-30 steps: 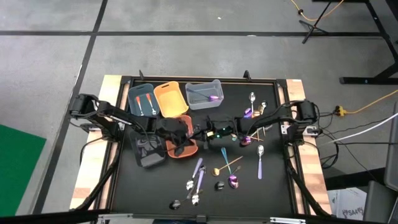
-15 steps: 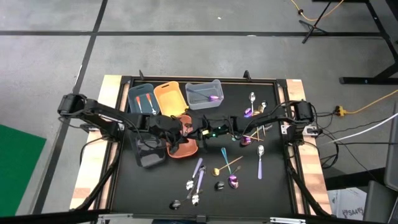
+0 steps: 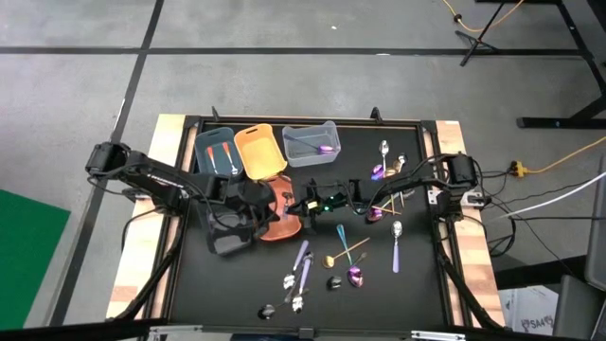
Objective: Sort silverware by color (type)
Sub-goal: Put the purple spoon into the orange bin
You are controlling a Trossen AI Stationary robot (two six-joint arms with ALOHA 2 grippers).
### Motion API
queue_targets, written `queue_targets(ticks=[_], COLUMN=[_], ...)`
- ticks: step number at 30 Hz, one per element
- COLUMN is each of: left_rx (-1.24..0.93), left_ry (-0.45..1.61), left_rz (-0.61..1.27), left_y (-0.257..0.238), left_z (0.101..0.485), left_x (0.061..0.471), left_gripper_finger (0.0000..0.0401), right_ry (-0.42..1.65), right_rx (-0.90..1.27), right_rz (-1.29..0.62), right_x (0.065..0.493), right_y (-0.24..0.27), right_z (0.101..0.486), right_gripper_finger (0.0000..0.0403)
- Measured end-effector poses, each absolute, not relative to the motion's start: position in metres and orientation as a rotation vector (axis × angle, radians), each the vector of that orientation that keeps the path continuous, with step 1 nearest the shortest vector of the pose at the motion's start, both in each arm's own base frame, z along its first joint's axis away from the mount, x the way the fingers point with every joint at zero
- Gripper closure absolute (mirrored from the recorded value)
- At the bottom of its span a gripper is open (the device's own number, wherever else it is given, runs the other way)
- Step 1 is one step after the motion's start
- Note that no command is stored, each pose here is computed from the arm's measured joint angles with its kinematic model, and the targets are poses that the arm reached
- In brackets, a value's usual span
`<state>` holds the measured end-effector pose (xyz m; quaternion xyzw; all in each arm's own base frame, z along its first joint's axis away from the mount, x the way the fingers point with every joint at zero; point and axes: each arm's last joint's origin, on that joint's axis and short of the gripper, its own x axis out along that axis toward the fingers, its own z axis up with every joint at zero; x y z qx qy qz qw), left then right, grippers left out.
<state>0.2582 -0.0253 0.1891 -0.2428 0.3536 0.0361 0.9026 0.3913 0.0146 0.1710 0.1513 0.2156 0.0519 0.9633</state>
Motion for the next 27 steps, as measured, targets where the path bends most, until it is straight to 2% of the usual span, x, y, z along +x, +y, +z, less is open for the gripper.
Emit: queue_targets(ticks=[27], left_rx=[-0.503], left_ry=[0.732], left_rz=[0.071], left_y=[-0.0258], left_z=[0.1891], left_x=[0.2581], left_gripper_finger=[0.0401], right_ry=[0.495], right_rx=[0.308], right_rz=[0.092], right_x=[0.3888], right_y=[0.014], right_z=[0.1658], right_gripper_finger=[0.0393])
